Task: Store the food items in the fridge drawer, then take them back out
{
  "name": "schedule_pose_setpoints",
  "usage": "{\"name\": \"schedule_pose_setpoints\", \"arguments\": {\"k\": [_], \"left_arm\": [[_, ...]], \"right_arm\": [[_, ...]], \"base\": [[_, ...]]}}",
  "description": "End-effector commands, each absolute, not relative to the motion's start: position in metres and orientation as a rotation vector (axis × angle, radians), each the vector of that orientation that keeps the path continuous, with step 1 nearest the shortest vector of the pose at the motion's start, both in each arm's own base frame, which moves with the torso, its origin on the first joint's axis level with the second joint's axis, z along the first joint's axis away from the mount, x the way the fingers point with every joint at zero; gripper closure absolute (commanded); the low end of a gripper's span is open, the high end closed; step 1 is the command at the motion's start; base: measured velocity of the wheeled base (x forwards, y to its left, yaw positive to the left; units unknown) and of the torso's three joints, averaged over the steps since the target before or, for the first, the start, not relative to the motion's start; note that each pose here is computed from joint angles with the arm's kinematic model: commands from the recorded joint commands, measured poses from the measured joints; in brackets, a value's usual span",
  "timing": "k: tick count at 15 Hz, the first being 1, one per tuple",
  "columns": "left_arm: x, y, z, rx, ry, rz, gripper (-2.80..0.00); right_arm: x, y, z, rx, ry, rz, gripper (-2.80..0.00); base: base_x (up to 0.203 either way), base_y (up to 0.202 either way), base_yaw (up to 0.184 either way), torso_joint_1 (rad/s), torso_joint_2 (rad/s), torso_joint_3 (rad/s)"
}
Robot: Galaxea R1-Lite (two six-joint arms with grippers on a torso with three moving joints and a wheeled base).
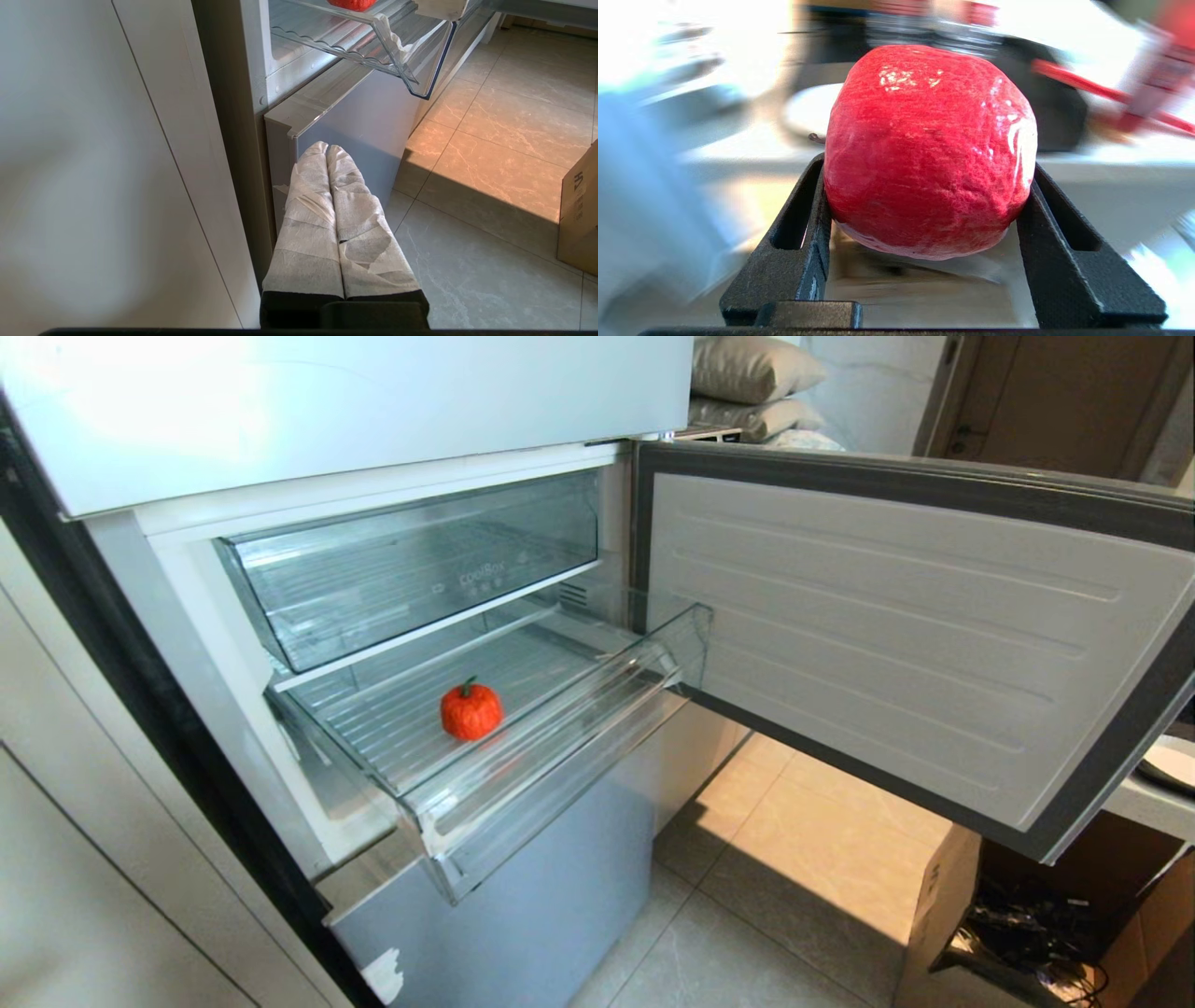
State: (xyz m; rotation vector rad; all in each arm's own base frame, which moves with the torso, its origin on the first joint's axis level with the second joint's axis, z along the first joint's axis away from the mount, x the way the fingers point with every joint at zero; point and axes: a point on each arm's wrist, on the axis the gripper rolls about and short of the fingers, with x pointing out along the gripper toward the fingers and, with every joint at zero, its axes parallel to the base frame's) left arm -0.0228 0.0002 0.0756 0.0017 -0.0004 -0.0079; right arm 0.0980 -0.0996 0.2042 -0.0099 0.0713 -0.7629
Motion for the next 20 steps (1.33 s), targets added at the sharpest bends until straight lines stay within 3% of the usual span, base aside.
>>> {"name": "schedule_pose_setpoints", "arguments": {"k": [1,3,7,9,17,20], "left_arm": [[-0.023,0.000,0.076,0.002,0.000,-0.008,0.00],[-0.023,0.000,0.075,0.002,0.000,-0.008,0.00],[-0.023,0.000,0.076,0.002,-0.001,-0.008,0.00],[-0.023,0.000,0.076,0.002,-0.001,-0.008,0.00],[-0.023,0.000,0.076,0.002,-0.002,-0.008,0.00],[-0.023,0.000,0.075,0.002,0.000,-0.008,0.00]], "right_arm": [[0.072,-0.045,0.197,-0.063,-0.046,-0.531,0.00],[0.050,-0.018,0.171,-0.065,-0.043,-0.321,0.00],[0.007,0.000,0.118,-0.055,0.014,-0.163,0.00],[0.001,0.002,0.094,-0.033,0.144,-0.098,0.00],[-0.004,0.000,0.079,-0.065,0.247,0.019,0.00],[-0.014,0.000,0.078,-0.085,0.117,0.020,0.00]], "base": [[0.000,0.000,0.000,0.000,0.00,0.000],[0.000,0.000,0.000,0.000,0.00,0.000],[0.000,0.000,0.000,0.000,0.00,0.000],[0.000,0.000,0.000,0.000,0.00,0.000],[0.000,0.000,0.000,0.000,0.00,0.000],[0.000,0.000,0.000,0.000,0.00,0.000]]}}
